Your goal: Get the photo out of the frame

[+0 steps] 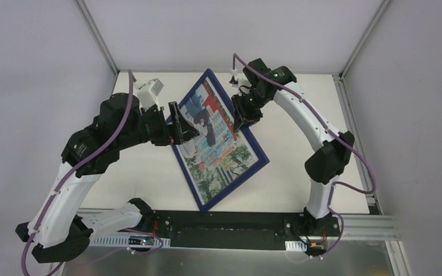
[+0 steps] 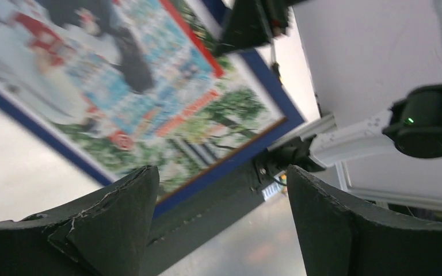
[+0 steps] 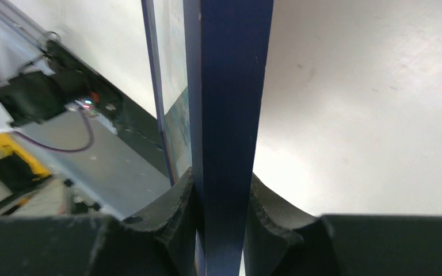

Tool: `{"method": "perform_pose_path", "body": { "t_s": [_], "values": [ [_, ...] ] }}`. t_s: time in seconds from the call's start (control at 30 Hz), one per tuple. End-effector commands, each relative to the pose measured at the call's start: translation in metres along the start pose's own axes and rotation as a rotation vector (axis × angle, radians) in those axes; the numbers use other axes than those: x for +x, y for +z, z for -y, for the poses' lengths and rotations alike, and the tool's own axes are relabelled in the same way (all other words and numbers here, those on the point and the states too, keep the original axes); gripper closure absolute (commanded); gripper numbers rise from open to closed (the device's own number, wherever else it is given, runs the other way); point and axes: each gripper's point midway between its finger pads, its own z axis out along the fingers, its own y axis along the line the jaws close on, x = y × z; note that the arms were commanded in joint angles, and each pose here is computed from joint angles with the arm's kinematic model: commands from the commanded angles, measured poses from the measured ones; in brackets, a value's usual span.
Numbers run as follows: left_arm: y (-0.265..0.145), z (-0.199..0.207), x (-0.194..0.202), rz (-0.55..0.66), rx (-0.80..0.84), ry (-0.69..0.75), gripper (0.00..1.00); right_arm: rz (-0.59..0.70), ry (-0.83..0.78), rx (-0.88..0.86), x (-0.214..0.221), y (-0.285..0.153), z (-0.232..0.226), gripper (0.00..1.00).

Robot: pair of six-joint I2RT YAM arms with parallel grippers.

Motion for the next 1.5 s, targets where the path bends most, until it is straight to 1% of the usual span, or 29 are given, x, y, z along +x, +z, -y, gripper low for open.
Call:
{"method": "perform_pose_path", "body": {
  "t_s": [0.0, 0.13, 0.23, 0.3, 0.37, 0.4, 0.43, 0.57, 0.67, 0.73, 0.83, 0.87, 0.9, 1.0, 1.1, 1.23, 1.33, 1.47],
  "values": [
    [-0.024, -0.024, -0.024, 0.15, -0.127, 0.068, 0.16, 0.146, -0.364, 0.347, -0.007, -0.077, 0.035, 1.0],
    [-0.037, -0.027, -0.037, 0.21, -0.154, 0.112, 0.16, 0.27, -0.527, 0.502, -0.037, -0.11, 0.029, 1.0],
    [-0.049, -0.027, -0.049, 0.256, -0.179, 0.143, 0.16, 0.319, -0.676, 0.628, -0.056, -0.122, 0.017, 1.0],
    [-0.057, -0.026, -0.058, 0.284, -0.191, 0.17, 0.16, 0.337, -0.745, 0.661, -0.064, -0.124, 0.007, 1.0],
    [-0.062, -0.026, -0.062, 0.298, -0.2, 0.203, 0.15, 0.326, -0.822, 0.717, -0.068, -0.122, 0.001, 1.0],
    [-0.063, -0.027, -0.063, 0.302, -0.21, 0.214, 0.15, 0.33, -0.853, 0.786, -0.074, -0.124, 0.001, 1.0],
    [-0.064, -0.03, -0.064, 0.307, -0.221, 0.218, 0.14, 0.326, -0.89, 0.82, -0.077, -0.125, -0.001, 1.0],
    [-0.065, -0.033, -0.067, 0.318, -0.244, 0.23, 0.13, 0.321, -1.039, 0.88, -0.087, -0.124, -0.017, 1.0],
    [-0.07, -0.034, -0.072, 0.346, -0.258, 0.218, 0.13, 0.319, -1.115, 0.889, -0.083, -0.115, -0.03, 1.0],
    [-0.077, -0.034, -0.076, 0.367, -0.26, 0.225, 0.13, 0.342, -1.167, 0.877, -0.075, -0.105, -0.043, 1.0],
    [-0.089, -0.035, -0.08, 0.403, -0.27, 0.247, 0.13, 0.389, -1.265, 0.868, -0.054, -0.079, -0.059, 1.0],
    [-0.092, -0.036, -0.081, 0.414, -0.277, 0.253, 0.13, 0.357, -1.306, 0.867, -0.039, -0.059, -0.054, 1.0],
    [-0.096, -0.037, -0.082, 0.427, -0.282, 0.256, 0.13, 0.362, -1.332, 0.87, -0.029, -0.049, -0.054, 1.0],
    [-0.108, -0.04, -0.082, 0.458, -0.287, 0.257, 0.12, 0.381, -1.348, 0.86, -0.005, -0.022, -0.046, 1.0],
    [-0.113, -0.043, -0.078, 0.464, -0.286, 0.256, 0.12, 0.383, -1.358, 0.843, 0.015, 0.006, -0.028, 1.0],
    [-0.115, -0.046, -0.07, 0.449, -0.279, 0.257, 0.12, 0.387, -1.365, 0.821, 0.022, 0.034, -0.008, 1.0],
    [-0.117, -0.045, -0.064, 0.428, -0.265, 0.261, 0.12, 0.417, -1.38, 0.832, 0.015, 0.057, 0.008, 1.0],
    [-0.12, -0.048, -0.055, 0.4, -0.265, 0.26, 0.12, 0.392, -1.395, 0.864, 0.008, 0.085, 0.037, 1.0]
  ]
}}
